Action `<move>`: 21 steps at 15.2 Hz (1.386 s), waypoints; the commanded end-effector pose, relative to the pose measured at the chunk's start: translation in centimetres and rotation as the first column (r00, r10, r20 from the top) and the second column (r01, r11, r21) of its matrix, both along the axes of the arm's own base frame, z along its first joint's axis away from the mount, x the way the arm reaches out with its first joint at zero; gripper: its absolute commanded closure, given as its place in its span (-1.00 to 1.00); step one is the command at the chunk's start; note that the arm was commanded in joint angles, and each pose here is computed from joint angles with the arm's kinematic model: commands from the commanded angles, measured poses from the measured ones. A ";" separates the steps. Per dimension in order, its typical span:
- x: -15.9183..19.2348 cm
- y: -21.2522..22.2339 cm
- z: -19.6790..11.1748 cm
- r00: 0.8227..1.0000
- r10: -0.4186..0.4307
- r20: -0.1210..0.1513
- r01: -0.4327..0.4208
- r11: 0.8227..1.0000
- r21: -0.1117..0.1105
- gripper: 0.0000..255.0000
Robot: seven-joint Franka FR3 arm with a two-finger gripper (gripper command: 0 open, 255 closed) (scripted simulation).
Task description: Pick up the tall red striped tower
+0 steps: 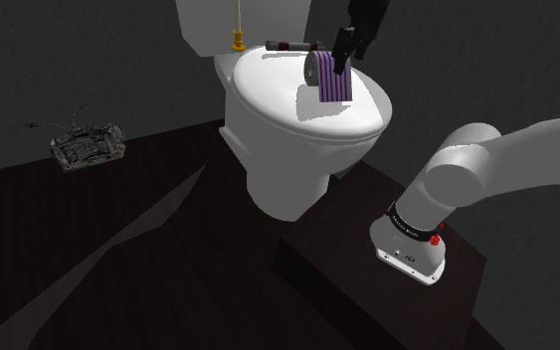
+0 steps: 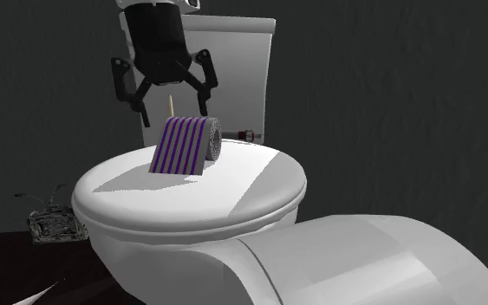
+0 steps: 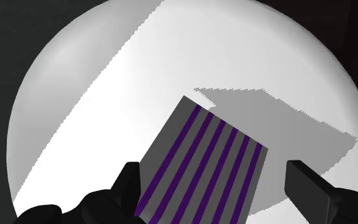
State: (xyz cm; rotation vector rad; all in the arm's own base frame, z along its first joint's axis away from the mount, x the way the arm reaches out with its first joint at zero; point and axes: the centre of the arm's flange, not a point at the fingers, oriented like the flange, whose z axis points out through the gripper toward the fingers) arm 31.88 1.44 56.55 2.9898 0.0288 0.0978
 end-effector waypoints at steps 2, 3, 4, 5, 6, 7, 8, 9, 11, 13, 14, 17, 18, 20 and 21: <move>0.5 -1.3 0.0 0.999 0.040 -0.005 -0.040 0.999 0.005 -1.00; 1.1 -2.6 0.0 0.997 0.081 -0.010 -0.081 0.997 0.010 -1.00; 1.8 -3.9 0.0 0.993 0.121 -0.014 -0.121 0.993 0.016 -1.00; 2.5 -5.1 0.0 0.987 0.161 -0.019 -0.160 0.987 0.022 -1.00; 3.2 -6.3 -0.1 0.979 0.201 -0.023 -0.200 0.979 0.027 -1.00; 4.0 -7.5 -0.1 0.970 0.240 -0.027 -0.239 0.970 0.033 -1.00; 4.9 -8.6 -0.2 0.960 0.279 -0.031 -0.278 0.960 0.040 -1.00; 5.8 -9.7 -0.2 0.948 0.318 -0.034 -0.316 0.948 0.046 -1.00; 7.7 -11.9 -0.4 0.919 0.393 -0.040 -0.391 0.919 0.059 -1.00; 9.8 -13.8 -0.6 0.883 0.467 -0.045 -0.463 0.883 0.072 -1.00; 10.9 -14.7 -0.7 0.864 0.502 -0.047 -0.498 0.864 0.079 -1.00; 14.3 -17.1 -1.1 0.796 0.603 -0.051 -0.597 0.796 0.100 -1.00; 15.6 -17.9 -1.2 0.771 0.635 -0.052 -0.628 0.771 0.107 -1.00; 18.1 -19.1 -1.6 0.716 0.696 -0.053 -0.687 0.717 0.121 -1.00; 19.4 -19.7 -1.7 0.688 0.724 -0.053 -0.714 0.688 0.128 -1.00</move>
